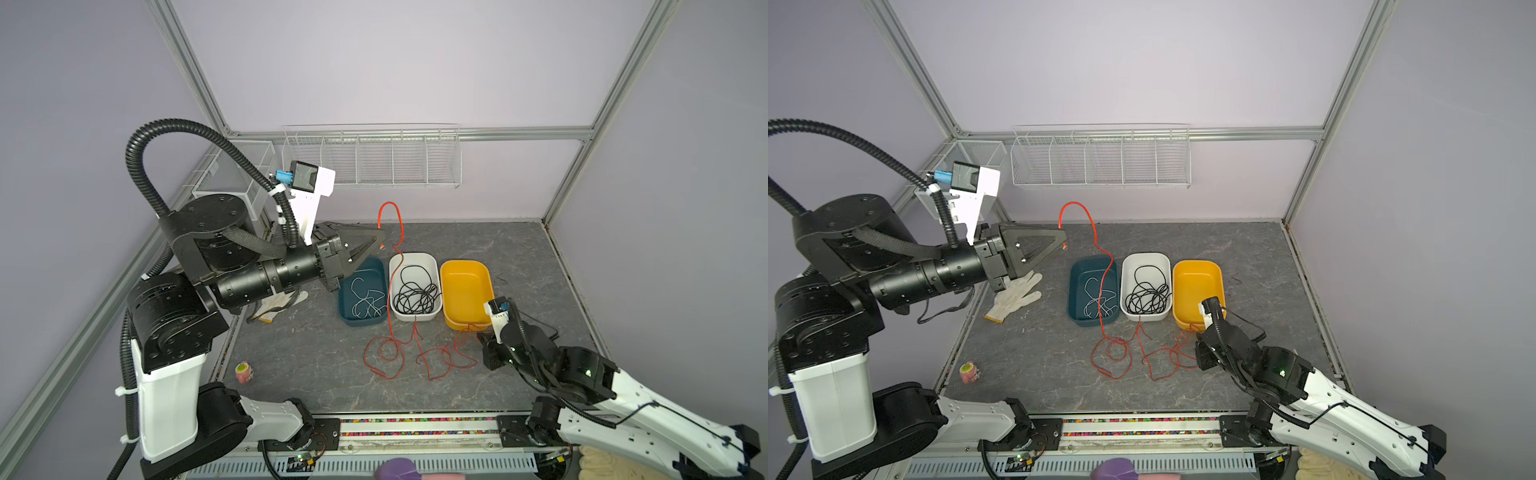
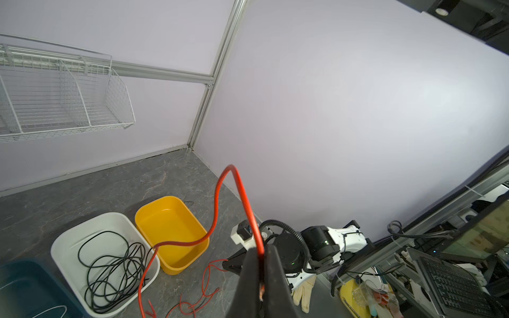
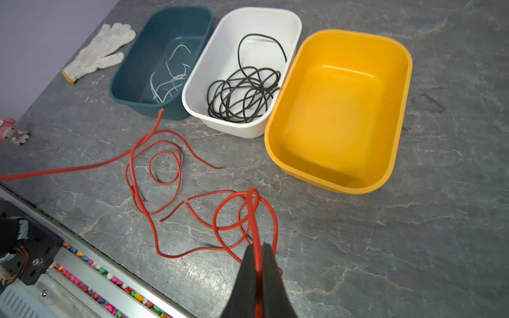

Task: Untangle the cables
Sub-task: 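Raise the left gripper with the red wire while the right gripper holds low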

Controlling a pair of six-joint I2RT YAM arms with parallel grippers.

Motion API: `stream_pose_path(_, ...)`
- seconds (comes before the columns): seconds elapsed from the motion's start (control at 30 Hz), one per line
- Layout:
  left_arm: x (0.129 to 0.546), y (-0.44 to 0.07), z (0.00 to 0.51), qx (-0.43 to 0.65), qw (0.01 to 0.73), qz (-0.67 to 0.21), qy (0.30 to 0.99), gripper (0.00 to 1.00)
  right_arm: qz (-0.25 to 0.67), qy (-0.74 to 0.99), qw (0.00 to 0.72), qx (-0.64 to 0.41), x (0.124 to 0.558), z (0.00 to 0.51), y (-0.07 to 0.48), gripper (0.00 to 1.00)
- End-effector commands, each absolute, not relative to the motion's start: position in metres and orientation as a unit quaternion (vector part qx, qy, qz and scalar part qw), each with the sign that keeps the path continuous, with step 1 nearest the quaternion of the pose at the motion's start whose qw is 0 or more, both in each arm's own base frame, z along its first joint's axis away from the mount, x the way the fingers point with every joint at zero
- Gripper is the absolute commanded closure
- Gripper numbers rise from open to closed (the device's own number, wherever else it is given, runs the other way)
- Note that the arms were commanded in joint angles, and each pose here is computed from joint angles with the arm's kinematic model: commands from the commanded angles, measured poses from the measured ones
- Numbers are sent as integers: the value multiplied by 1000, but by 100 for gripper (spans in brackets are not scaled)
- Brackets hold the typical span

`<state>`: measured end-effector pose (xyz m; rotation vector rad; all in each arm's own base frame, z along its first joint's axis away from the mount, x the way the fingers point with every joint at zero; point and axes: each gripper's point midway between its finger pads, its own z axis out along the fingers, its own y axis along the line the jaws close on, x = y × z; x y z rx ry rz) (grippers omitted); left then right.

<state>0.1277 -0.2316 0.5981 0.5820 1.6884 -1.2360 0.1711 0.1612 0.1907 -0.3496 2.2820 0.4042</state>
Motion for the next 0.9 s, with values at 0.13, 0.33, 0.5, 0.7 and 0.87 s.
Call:
stream_pose_path(0.13, 117, -240, 599, 235, 422, -541, 688, 100, 341, 837, 376, -205, 147, 204, 224, 94)
stream_pose_path(0.33, 130, -252, 594, 230, 424, -533, 695, 100, 394, 807, 340, -278, 126, 202, 264, 94)
stream_pose_path(0.5, 139, -262, 595, 227, 426, -536, 693, 100, 375, 810, 337, -299, 129, 191, 287, 89)
stream_pose_path(0.7, 145, -266, 599, 218, 434, -540, 688, 100, 372, 813, 327, -308, 131, 172, 320, 82)
stream_pose_path(0.87, 148, -270, 600, 213, 435, -542, 686, 100, 386, 800, 328, -321, 126, 169, 346, 65)
